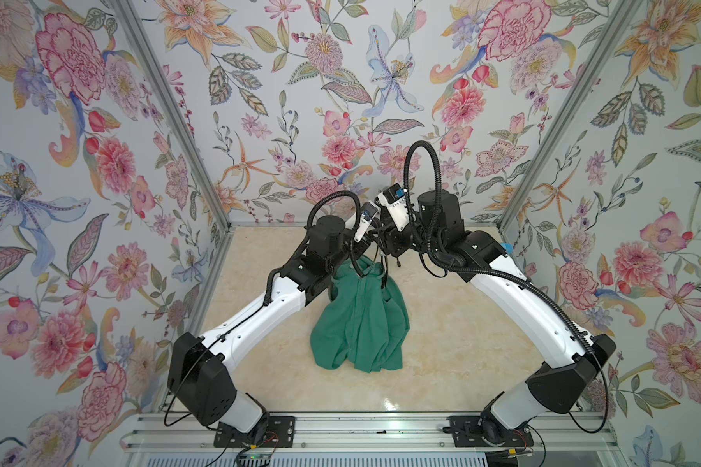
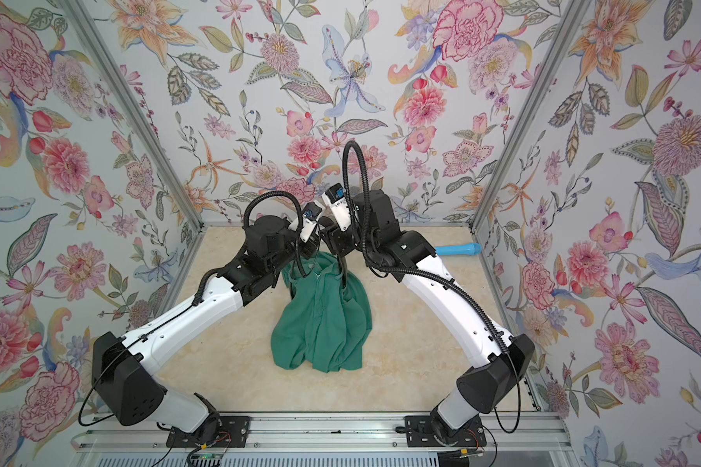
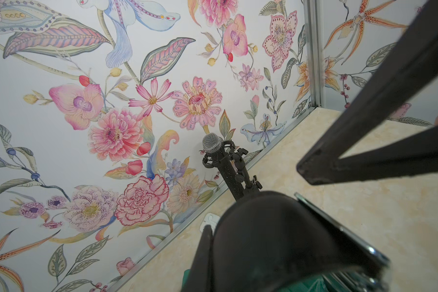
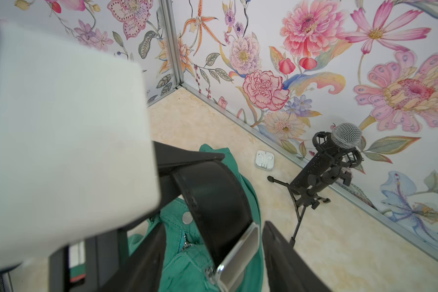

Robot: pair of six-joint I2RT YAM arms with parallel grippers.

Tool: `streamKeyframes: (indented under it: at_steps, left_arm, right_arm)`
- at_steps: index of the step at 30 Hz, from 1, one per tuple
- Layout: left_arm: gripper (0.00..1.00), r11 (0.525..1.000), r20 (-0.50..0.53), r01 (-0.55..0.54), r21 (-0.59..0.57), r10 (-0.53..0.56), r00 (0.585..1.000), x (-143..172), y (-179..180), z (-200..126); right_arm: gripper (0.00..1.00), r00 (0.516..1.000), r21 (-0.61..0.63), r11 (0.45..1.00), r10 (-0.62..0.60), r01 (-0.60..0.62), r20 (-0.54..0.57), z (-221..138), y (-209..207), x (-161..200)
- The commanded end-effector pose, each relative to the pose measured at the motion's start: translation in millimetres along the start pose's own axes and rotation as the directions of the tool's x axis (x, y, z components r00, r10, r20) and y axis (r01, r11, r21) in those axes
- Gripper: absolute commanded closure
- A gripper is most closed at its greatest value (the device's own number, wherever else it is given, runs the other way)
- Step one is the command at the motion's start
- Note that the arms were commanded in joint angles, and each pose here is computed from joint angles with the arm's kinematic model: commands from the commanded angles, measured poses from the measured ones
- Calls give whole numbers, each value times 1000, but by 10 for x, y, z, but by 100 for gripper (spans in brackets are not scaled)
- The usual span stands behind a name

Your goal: Remove the belt from the trousers

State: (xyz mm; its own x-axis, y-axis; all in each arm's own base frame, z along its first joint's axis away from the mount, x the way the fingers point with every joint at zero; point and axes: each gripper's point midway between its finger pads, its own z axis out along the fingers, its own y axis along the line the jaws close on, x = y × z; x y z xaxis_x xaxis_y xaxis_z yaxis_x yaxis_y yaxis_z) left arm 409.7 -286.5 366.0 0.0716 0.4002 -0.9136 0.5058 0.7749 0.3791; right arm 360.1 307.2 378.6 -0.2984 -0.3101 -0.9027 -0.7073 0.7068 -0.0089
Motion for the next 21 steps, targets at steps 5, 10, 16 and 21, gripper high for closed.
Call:
streamKeyframes:
  at_steps: [5, 10, 16, 21]
  left_arm:
    - [100, 999, 39, 33, -24, -32, 999, -195, 74, -44]
    - [100, 999, 35, 36, -20, -35, 999, -187, 67, -51]
    - [100, 999, 33, 39, -15, -38, 999, -180, 59, -55]
    - [100, 999, 31, 42, -14, -42, 999, -170, 53, -37]
  right_arm:
    - [54, 997, 22, 999, 43, -41, -69, 50, -81, 209]
    - [69, 997, -10, 999, 44, -45, -64, 89, -32, 171]
    - [67, 995, -20, 998, 50, -52, -88, 137, -16, 251]
    - [60, 994, -1, 999, 45, -46, -94, 123, -47, 267]
